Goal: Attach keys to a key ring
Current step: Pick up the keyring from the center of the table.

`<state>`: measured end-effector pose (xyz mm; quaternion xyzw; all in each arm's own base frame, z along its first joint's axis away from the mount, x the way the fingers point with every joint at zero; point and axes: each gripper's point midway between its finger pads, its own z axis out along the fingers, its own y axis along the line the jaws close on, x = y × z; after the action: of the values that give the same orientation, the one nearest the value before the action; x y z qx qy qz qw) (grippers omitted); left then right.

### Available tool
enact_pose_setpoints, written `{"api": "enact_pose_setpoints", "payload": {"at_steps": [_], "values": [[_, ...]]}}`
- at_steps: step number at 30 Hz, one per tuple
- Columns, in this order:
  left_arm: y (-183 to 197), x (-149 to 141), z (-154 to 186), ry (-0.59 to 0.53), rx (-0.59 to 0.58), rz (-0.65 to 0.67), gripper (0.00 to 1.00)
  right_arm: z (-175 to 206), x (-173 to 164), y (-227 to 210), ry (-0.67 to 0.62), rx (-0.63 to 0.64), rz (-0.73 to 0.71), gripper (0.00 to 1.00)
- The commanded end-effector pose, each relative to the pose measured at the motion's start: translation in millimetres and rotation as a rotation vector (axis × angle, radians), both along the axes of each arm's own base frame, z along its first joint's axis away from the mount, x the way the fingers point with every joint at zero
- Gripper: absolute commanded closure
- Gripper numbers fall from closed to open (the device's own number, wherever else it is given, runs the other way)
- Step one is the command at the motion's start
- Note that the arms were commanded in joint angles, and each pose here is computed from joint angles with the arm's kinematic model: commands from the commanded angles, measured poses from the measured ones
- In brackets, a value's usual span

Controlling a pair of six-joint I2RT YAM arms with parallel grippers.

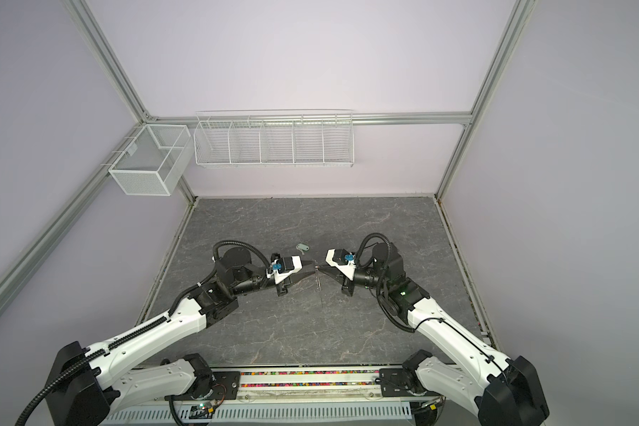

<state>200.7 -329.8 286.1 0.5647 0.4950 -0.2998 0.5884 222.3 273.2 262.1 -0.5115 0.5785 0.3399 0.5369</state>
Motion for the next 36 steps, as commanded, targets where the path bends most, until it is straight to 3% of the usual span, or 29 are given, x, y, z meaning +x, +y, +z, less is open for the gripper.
{"api": "enact_pose_setpoints", "payload": {"at_steps": [1, 9, 14, 18, 23, 27, 36], "values": [[-3, -3, -4, 0.012, -0.007, -0.037, 0.75, 21, -2, 2, -0.035, 0.044, 0.027, 0.93], [-7, 1, -8, 0.014, 0.014, -0.036, 0.82, 23, -5, 2, -0.043, 0.049, 0.035, 0.93], [-9, 2, -1, 0.0, 0.018, -0.047, 1.0, 22, -6, 2, -0.041, 0.045, 0.044, 0.93], [-10, 0, 2, 0.004, 0.043, -0.057, 1.0, 14, -2, -1, -0.041, 0.002, 0.014, 0.88], [-9, 1, -1, 0.057, 0.173, -0.062, 1.0, 3, 0, -10, -0.079, -0.078, -0.033, 0.71], [-3, 1, -9, 0.121, 0.318, -0.064, 1.0, -4, -2, -14, -0.083, -0.12, -0.035, 0.7], [-5, -2, -14, 0.204, 0.531, -0.072, 1.0, 4, -9, -8, -0.086, -0.073, 0.006, 0.7]]}}
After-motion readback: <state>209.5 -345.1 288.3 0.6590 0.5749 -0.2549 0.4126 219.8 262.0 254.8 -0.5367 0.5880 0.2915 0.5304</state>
